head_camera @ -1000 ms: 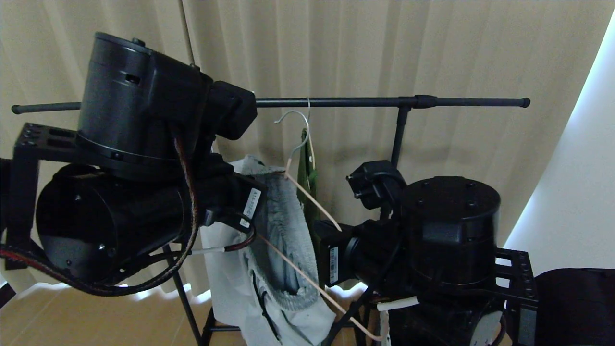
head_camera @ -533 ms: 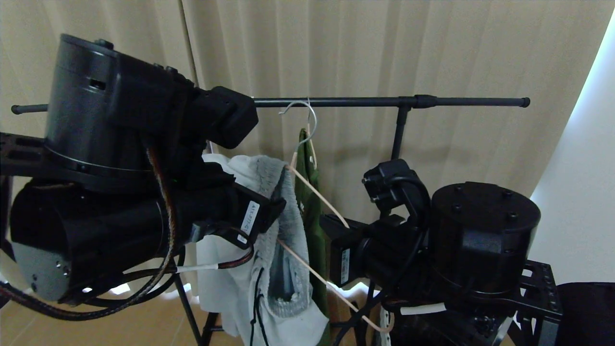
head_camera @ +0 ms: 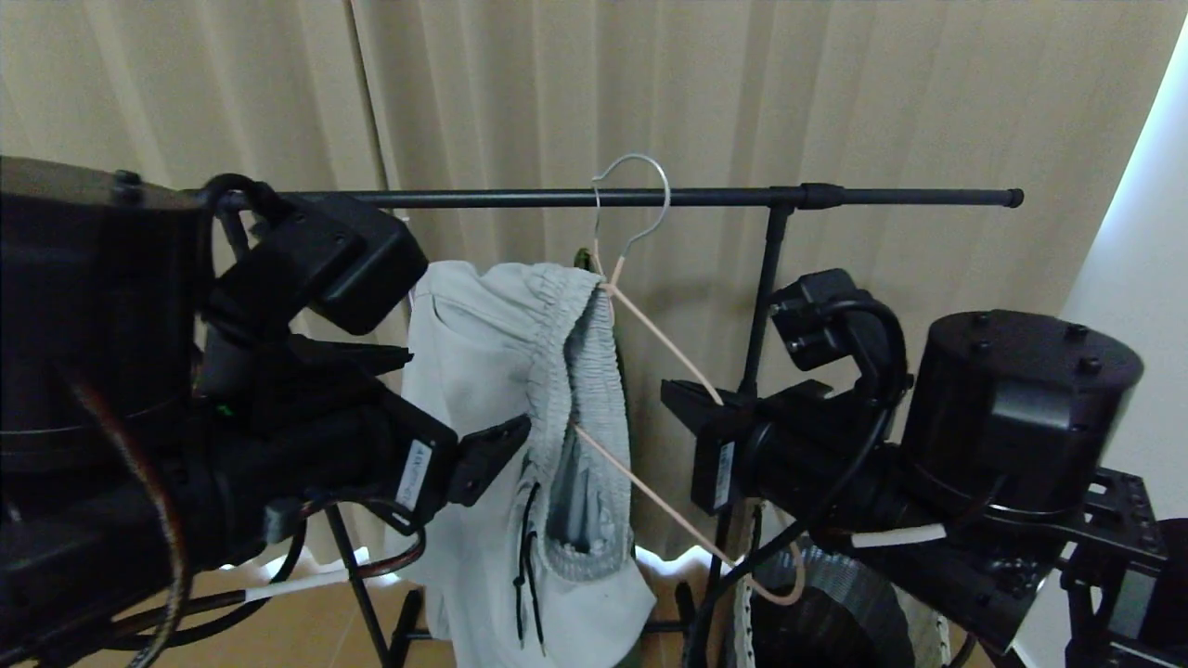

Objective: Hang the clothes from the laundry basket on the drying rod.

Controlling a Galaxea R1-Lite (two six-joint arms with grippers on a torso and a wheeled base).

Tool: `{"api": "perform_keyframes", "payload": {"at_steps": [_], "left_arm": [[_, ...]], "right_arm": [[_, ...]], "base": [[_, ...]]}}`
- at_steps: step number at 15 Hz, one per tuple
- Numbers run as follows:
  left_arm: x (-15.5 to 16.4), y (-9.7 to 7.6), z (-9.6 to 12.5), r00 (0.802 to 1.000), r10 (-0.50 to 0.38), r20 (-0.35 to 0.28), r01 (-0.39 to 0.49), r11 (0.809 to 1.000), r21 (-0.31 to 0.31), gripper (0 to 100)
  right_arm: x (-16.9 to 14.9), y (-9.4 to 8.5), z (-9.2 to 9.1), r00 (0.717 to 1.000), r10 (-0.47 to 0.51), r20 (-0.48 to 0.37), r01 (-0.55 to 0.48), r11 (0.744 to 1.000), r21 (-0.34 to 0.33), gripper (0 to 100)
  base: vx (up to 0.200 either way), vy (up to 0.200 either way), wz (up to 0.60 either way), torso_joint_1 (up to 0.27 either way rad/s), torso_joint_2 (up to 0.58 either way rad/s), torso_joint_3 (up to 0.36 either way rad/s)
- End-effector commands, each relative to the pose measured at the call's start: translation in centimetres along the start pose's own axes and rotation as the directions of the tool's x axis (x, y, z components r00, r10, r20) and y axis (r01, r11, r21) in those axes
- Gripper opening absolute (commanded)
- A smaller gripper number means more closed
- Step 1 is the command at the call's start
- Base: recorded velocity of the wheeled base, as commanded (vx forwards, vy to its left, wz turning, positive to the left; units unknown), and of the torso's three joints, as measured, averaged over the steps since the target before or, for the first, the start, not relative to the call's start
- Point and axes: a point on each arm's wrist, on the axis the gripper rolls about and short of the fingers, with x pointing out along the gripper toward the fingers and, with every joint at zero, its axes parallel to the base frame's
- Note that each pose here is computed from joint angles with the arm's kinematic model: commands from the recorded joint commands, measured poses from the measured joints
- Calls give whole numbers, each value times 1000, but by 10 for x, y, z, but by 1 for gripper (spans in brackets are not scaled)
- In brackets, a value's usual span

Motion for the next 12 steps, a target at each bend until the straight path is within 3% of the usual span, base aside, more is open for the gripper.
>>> {"api": "perform_keyframes", "payload": {"at_steps": [1,2,5,7,9,11,12], "left_arm": [[-28,17,-4,998,-11,68,11,1000,9,100],[-40,27,-6,994,-32,105,28,999,40,100],[-45,41,-21,994,-33,103,18,989,148,100],[-42,50,-20,987,-12,159,-29,966,256,100],[-32,52,-15,980,7,199,-73,943,325,100],[-23,47,-14,977,-61,203,-26,915,402,100],[-19,42,-20,971,-141,191,39,889,457,100]], "right_arm": [[-15,-19,14,999,-15,41,15,1000,-12,0],[-17,-34,17,999,-29,27,30,999,-44,0],[-26,-54,18,999,44,-5,-44,998,-45,0],[-31,-67,14,996,71,-56,-77,989,-125,0],[-30,-70,11,994,69,-82,-81,983,-164,0],[-27,-69,9,990,100,-96,-117,975,-188,0],[-24,-69,4,985,127,-113,-148,969,-198,0]], "base": [[0,0,0,0,0,0],[0,0,0,0,0,0],[0,0,0,0,0,0],[0,0,0,0,0,0],[0,0,0,0,0,0],[0,0,0,0,0,0],[0,0,0,0,0,0]]}}
